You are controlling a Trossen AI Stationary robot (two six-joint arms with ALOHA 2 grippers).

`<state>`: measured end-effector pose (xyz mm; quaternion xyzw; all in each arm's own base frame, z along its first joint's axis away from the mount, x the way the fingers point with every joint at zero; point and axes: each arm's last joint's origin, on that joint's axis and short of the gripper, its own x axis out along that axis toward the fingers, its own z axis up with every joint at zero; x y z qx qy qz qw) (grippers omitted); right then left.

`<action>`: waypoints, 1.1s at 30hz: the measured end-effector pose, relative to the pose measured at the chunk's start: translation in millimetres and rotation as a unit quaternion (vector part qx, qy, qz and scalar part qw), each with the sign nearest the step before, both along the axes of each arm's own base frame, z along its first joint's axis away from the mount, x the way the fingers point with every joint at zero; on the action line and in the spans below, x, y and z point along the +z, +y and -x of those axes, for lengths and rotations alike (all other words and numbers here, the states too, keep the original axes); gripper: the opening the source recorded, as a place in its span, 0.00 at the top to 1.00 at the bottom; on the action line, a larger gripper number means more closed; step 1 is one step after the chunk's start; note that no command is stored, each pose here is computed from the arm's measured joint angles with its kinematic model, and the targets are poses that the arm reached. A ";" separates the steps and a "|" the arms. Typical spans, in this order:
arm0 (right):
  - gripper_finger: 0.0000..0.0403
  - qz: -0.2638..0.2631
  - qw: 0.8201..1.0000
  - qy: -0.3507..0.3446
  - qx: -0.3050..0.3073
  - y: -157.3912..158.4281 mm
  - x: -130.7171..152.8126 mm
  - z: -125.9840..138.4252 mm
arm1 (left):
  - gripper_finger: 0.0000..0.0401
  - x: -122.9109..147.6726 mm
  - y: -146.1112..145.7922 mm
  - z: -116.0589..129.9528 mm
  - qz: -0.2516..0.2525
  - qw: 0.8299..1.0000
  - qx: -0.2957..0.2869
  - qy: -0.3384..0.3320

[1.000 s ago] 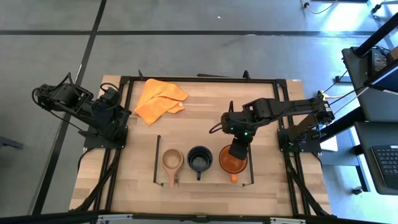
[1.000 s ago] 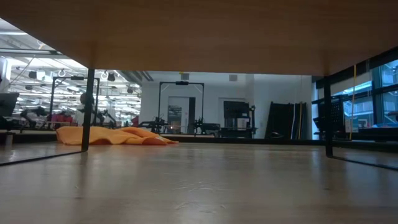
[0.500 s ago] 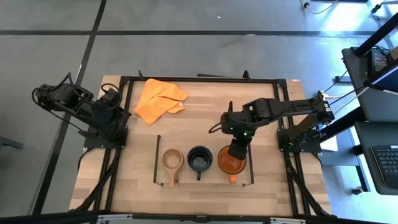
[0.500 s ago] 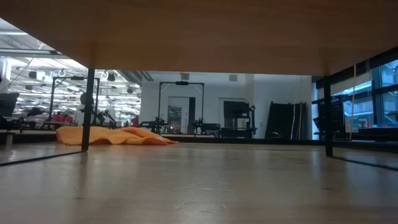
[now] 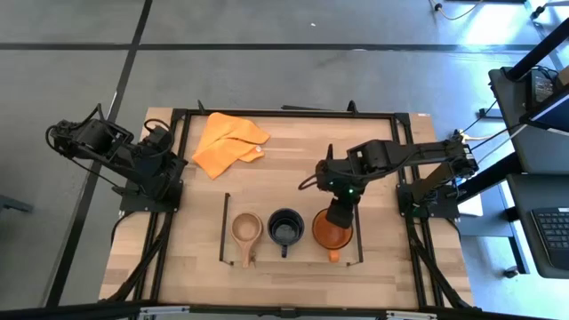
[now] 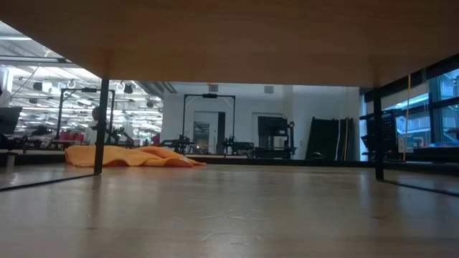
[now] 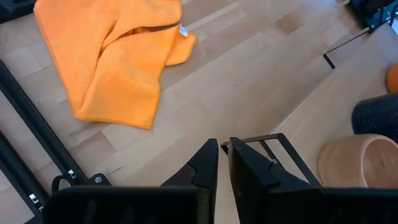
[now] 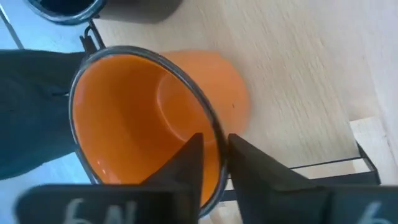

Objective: Stack small to large cups/mugs on shelf
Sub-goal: Put the orange mug on the shelf, then return to Home Position

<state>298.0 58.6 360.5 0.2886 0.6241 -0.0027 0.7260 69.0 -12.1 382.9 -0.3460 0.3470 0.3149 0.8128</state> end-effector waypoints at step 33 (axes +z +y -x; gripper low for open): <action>0.60 0.018 0.999 -0.012 -0.046 -7.2 3.6 -1.0 | 0.92 0.1 0.3 0.0 -0.007 1.000 0.001 -0.001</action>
